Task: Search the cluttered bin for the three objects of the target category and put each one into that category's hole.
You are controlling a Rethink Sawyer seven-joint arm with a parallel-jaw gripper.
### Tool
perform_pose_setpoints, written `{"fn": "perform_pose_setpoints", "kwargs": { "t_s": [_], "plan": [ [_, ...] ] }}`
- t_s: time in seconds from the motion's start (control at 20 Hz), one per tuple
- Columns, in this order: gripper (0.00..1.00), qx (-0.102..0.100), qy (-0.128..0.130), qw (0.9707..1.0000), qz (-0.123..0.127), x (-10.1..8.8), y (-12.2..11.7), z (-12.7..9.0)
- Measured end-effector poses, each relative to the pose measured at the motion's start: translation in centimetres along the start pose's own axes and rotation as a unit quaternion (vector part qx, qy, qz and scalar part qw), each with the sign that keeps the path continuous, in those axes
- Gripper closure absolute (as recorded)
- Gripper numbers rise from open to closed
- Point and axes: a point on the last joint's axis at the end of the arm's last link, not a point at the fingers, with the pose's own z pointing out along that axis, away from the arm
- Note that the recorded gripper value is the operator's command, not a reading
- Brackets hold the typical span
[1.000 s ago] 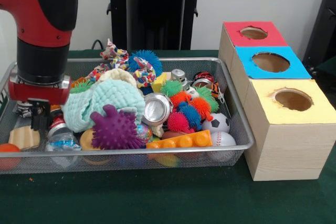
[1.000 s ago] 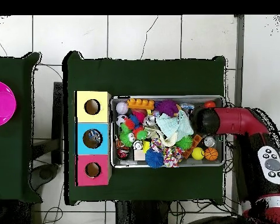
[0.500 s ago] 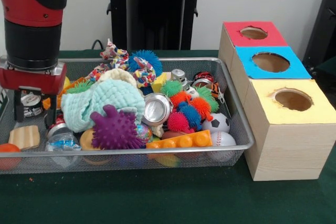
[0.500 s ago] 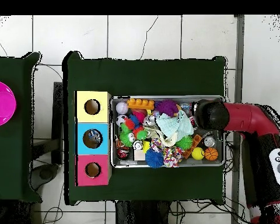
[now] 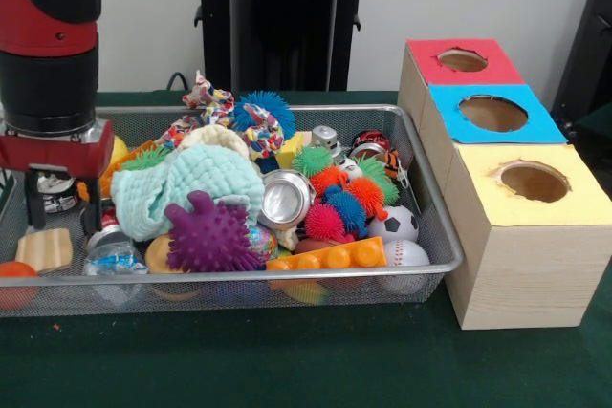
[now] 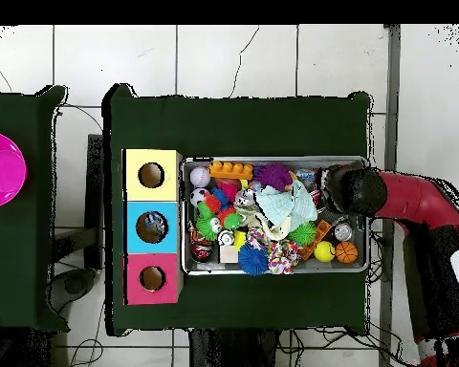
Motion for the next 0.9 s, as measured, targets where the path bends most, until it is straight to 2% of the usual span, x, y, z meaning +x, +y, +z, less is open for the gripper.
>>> {"fn": "perform_pose_setpoints", "kwargs": {
  "t_s": [0.4,0.9],
  "plan": [
    [0.00,-0.013,0.016,0.9998,0.002,1.5,0.6,1.9],
    [0.00,-0.023,0.022,0.9995,-0.005,2.3,2.0,2.6]
  ]
}}
